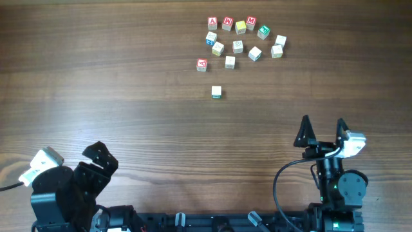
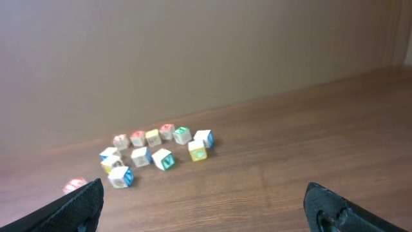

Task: Form a tower
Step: 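Reach the right gripper to the cluster and grasp the '9' block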

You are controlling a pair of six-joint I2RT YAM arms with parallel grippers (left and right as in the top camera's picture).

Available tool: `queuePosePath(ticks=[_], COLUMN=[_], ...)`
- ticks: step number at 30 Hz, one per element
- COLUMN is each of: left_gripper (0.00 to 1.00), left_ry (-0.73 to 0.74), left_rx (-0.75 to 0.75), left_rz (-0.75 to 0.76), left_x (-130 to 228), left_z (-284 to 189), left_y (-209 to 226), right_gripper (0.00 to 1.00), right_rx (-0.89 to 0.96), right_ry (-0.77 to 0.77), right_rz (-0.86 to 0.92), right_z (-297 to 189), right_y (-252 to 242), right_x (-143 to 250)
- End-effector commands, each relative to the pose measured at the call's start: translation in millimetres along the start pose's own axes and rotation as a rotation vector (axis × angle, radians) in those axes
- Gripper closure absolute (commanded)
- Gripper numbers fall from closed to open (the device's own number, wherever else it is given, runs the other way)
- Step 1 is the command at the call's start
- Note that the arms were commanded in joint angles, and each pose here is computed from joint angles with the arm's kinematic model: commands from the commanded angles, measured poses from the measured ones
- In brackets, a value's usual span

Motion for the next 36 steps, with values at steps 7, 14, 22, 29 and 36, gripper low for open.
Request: queuePosePath(ticks=[7,14,22,29,36], left_gripper=[0.0,0.0,0.0,0.0,0.0], left_ry=[0.007,0.007,0.007,0.007,0.007], left_rx=[0.015,0.015,0.015,0.015,0.015], left_rz=[0.0,0.0,0.0,0.0,0.0], left_x=[1.3,1.3,1.3,1.3,1.3], left_z=[-0.4,-0.4,-0.4,-0.4,-0.4], left_y=[-1.3,-1.3,-1.3,-1.3,-1.3], right_gripper=[0.0,0.0,0.0,0.0,0.0], right_rx=[-0.173,-0.15,-0.146,-0.048,-0.044], right_ry=[0.154,0.534,0.658,0.676,0.753], right_rz=[0.24,0.273,0.23,0.373,0.295], right_z=[12.4,77.1,114.6,124.9,172.1], right_y=[29.2,43.4,55.9,49.2,51.7], right_x=[-15.8,-43.0,-97.2,-90.9,-99.2])
Point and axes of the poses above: each gripper's point midway between its finger pads, its own z axis out along the fingers, its own y axis along the line the jaws close on, x = y × z, the point moved 5 cm from there along -z, back along the fingers, and after that the axes turned 2 degrees about -z, right-handed, at the moved point
